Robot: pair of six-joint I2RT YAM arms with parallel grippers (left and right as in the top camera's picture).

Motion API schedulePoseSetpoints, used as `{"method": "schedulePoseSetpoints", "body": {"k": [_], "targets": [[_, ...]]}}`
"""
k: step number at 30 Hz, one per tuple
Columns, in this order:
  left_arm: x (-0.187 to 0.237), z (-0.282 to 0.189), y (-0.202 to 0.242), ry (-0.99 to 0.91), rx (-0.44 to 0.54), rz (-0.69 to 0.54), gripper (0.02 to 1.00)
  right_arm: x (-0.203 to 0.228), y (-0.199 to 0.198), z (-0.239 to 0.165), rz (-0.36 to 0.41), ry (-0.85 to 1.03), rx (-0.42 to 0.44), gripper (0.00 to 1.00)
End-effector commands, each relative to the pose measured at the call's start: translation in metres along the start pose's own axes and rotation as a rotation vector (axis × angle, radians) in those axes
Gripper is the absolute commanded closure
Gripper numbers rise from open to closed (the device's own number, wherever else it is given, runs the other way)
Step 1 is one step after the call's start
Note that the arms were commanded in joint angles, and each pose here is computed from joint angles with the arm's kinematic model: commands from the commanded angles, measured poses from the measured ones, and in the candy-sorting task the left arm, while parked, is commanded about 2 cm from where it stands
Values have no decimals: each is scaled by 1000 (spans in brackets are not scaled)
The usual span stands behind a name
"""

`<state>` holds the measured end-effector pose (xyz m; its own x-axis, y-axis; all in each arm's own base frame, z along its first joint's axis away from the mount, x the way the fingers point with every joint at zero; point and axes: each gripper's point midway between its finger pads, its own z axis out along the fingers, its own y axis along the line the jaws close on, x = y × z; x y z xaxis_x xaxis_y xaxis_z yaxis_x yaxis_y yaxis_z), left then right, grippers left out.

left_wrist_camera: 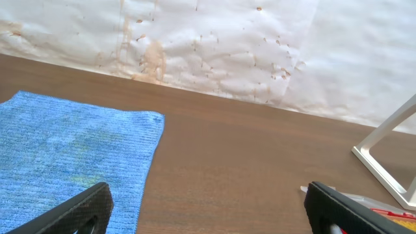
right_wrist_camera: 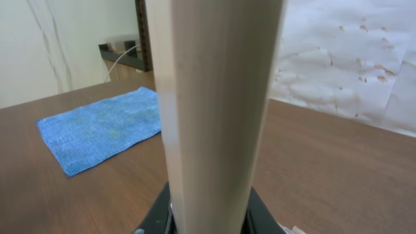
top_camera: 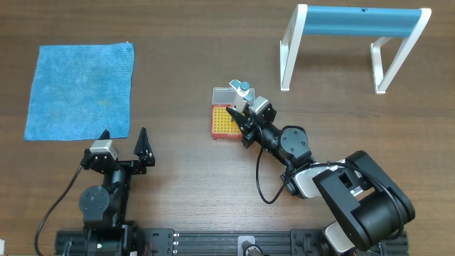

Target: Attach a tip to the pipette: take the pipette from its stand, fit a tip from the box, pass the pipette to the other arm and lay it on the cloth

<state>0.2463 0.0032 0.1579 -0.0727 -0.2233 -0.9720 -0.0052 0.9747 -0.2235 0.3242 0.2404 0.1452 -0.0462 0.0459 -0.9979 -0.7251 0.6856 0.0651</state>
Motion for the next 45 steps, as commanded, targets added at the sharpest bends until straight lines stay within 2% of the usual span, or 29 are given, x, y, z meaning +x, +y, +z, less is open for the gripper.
{"method": "schedulePoseSetpoints", "body": {"k": [1,13,36,45], "targets": [[1,0,-1,3,6,17,64,-3,2,3,10,-10,-16,925],[1,0,-1,3,6,17,62,4,2,4,10,20,-14,925],[1,0,-1,3,6,17,64,51,-2,-2,69,210,14,930],[1,0,-1,3,6,16,64,6,-1,3,13,29,2,925]]}}
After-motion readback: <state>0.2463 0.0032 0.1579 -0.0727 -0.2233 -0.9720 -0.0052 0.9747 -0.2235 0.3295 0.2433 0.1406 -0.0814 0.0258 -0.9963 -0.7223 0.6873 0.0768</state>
